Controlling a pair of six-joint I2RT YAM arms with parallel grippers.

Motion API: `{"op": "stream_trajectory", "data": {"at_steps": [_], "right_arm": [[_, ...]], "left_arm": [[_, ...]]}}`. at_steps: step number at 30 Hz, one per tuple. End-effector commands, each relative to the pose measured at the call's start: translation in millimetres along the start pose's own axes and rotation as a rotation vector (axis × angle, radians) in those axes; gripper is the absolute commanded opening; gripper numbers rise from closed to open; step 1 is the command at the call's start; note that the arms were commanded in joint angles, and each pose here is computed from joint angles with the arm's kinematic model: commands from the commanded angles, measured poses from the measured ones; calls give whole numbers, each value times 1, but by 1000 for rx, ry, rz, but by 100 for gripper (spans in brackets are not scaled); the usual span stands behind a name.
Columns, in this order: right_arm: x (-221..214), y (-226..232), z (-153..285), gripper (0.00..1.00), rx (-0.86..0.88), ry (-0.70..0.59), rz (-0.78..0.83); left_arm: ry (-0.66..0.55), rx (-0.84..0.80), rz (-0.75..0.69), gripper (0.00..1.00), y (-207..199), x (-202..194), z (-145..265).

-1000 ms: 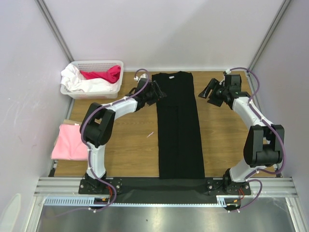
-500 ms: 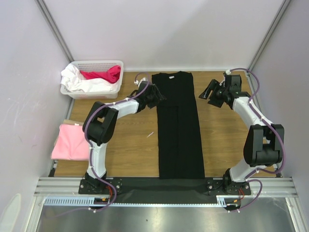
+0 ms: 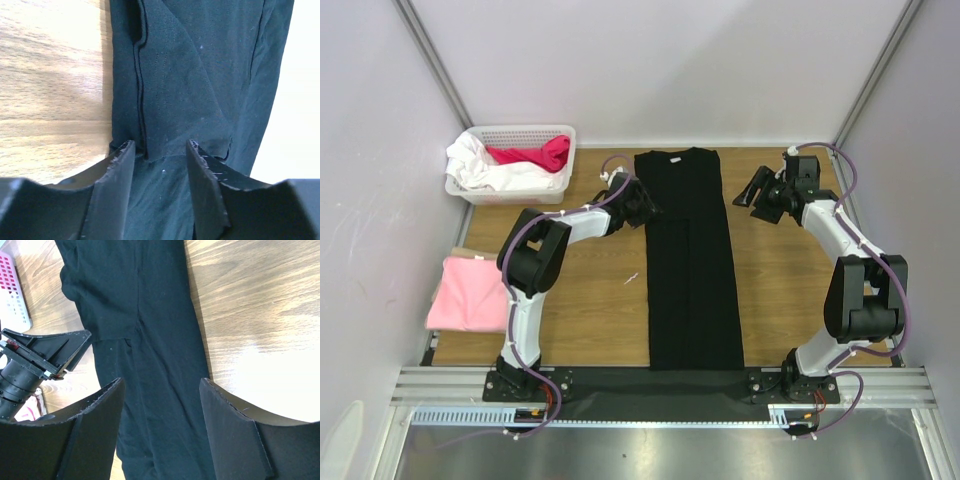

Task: Fold and stack the t-shirts
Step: Fold the tshirt

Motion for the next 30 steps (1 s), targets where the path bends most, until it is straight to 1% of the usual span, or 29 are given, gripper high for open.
{"op": "stream_trajectory", "data": {"at_steps": [1, 2, 4, 7, 8, 11, 13, 16, 19, 26, 30], "right_arm": [[5, 1, 4, 67, -6, -23, 21], [4, 1, 3, 67, -7, -20, 21], [4, 0, 3, 66, -7, -20, 21], [4, 0, 3, 66, -10, -21, 18], [4, 0, 3, 66, -8, -19, 20], [4, 0, 4, 66, -14, -20, 22], [3, -2, 3, 66, -18, -17, 20], [3, -2, 3, 66, -16, -14, 18], [2, -3, 3, 66, -20, -14, 16], [-1, -5, 1, 65, -24, -4, 12], [-4, -5, -2, 65, -21, 8, 13]], "left_arm": [[-40, -40, 5, 49, -12, 7, 0], [-40, -40, 5, 46, -11, 6, -1], [-39, -38, 5, 44, -10, 5, -2], [-45, -46, 7, 35, -11, 6, -2], [-44, -45, 5, 31, -11, 6, -2], [-59, -39, 3, 21, -13, 10, 1], [-53, -34, 0, 18, -13, 9, 3], [-73, -11, -3, 10, -12, 12, 9], [-78, 12, 1, 5, -8, 11, 16], [-69, 32, 8, 2, -2, 5, 24], [-68, 24, 1, 3, -1, 3, 27]]}}
Point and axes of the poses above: each gripper's point midway between its finger pads, its own z axis back along the fingers, its own y axis along the line the jaws close on, x = y × z, the point moved 8 cm from there along z, back along the fingers, and after that the axes turned 3 degrees about -z, right-handed, at the moved point
